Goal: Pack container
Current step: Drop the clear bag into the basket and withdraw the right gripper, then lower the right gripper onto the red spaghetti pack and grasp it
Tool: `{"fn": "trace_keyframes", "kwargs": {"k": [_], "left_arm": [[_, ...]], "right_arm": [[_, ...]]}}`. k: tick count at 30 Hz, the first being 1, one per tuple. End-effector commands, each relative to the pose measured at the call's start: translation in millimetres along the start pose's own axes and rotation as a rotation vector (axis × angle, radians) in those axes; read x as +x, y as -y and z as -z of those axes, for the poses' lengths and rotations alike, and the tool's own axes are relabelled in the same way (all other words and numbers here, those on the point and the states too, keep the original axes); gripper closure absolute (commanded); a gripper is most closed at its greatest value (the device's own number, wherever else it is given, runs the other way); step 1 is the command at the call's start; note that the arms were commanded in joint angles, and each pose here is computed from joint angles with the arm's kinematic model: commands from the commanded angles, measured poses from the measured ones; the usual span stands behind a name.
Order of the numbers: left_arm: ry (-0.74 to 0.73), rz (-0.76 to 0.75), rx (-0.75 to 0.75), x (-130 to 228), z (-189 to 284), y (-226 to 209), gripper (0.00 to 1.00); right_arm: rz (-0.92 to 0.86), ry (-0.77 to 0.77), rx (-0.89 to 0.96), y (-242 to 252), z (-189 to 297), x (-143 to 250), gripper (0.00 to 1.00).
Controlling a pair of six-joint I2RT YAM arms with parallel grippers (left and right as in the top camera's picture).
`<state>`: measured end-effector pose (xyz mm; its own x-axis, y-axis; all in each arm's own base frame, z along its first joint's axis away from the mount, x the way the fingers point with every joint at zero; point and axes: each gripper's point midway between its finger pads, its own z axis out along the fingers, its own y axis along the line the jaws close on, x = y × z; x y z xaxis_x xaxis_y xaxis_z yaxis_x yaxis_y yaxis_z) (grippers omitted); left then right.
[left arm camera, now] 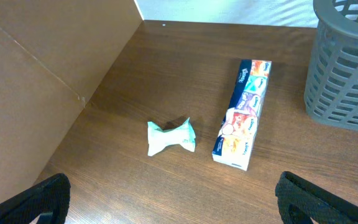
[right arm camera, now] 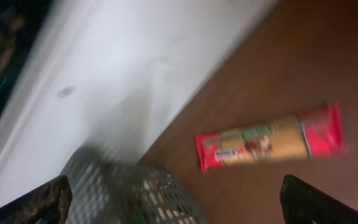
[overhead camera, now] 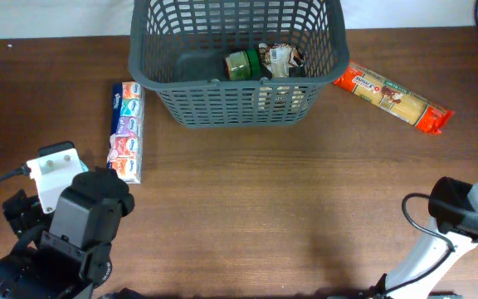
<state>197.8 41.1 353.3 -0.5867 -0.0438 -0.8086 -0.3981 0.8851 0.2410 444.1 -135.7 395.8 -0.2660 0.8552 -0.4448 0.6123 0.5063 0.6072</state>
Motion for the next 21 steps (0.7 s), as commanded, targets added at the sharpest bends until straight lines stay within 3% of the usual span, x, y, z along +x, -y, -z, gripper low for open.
{"fn": "trace_keyframes", "kwargs": {"k": [1,5,10,15,21], "left_arm": [[0.006,-0.003,-0.001,-2.0,1.1,-0.8,0.00],[0.006,-0.003,-0.001,-2.0,1.1,-0.8,0.01],[0.006,-0.003,-0.001,-2.0,1.1,-0.8,0.00],[0.006,-0.003,-0.001,-2.0,1.1,-0.8,0.01],[0.006,-0.003,-0.001,-2.0,1.1,-0.8,0.00]], "right_arm": [[-0.443,0.063,0.188,40.2,-39.4,-6.7,0.01],[-0.515,-0.016,0.218,48.0,-71.1,9.0,0.01],[-0.398,-0.083,0.257,54.9,-83.1,25.5,0.01],[-0.404,-0.062,0.290,62.5,-85.7,23.9,0.01],[-0.646,-0.015,0.449,100.3,-117.4,35.7,0.01]]}}
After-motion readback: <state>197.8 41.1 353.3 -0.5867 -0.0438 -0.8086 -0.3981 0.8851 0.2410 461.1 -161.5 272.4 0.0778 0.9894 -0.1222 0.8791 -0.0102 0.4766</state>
